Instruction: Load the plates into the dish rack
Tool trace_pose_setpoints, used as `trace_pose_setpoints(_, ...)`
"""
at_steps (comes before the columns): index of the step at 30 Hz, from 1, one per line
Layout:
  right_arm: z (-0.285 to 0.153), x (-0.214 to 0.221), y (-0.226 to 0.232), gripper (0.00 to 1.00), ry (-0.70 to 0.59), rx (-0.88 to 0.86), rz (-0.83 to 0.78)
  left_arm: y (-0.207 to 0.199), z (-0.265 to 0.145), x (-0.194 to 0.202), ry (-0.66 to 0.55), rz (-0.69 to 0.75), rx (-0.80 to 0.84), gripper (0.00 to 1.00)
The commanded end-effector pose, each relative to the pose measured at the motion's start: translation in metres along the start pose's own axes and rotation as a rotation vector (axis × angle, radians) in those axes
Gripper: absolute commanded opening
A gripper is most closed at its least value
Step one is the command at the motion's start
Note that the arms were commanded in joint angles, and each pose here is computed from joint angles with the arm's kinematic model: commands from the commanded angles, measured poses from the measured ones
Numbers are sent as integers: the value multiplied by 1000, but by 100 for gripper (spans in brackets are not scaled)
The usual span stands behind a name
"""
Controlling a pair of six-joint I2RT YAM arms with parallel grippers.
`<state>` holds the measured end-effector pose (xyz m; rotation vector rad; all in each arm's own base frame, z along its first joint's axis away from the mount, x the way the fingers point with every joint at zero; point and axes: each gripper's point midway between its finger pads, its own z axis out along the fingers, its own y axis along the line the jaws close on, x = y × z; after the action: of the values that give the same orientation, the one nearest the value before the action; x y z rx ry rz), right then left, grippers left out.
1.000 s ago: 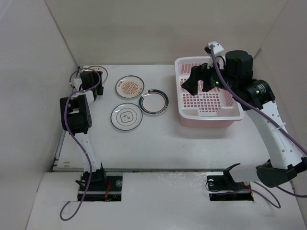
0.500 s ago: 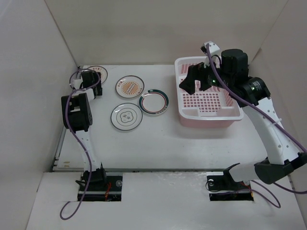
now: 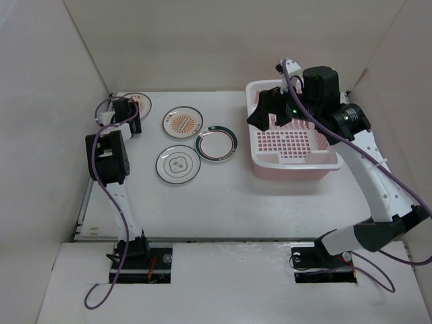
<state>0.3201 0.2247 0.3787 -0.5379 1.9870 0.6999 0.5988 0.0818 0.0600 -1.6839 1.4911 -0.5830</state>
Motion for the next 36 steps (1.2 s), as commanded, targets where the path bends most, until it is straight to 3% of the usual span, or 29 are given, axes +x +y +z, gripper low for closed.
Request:
trace_pose_setpoints(1, -6, -25, 15, 100, -74, -50, -18, 18, 12, -13, -38, 15, -69, 79)
trace_pose_setpoints(9, -3, -22, 18, 100, -61, -78, -16, 20, 20, -16, -35, 10, -77, 76)
trace_pose_setpoints(13, -7, -28, 21, 100, -78, -81, -13, 32, 20, -14, -32, 5, -105, 66)
trace_pose_setpoints(15, -7, -30, 23, 100, -85, -91, -17, 39, 20, -13, -31, -3, -119, 53)
trace_pose_setpoints(19, -7, -32, 26, 100, -90, -112, -21, 43, 22, -11, -20, -2, -127, 47)
trace_pose_setpoints(22, -7, -32, 26, 100, -90, -112, -21, 43, 24, -8, -10, -12, -127, 25)
trace_pose_setpoints(25, -9, -35, 26, 100, -100, -104, -24, 46, 28, -4, 12, -21, -137, 21)
trace_pose_setpoints(29, -10, -38, 25, 100, -110, -96, -26, 50, 29, 3, 45, -23, -143, 0)
trace_pose_setpoints(36, -10, -43, 17, 100, -128, -50, -47, 40, 6, 3, 65, -25, -129, 0)
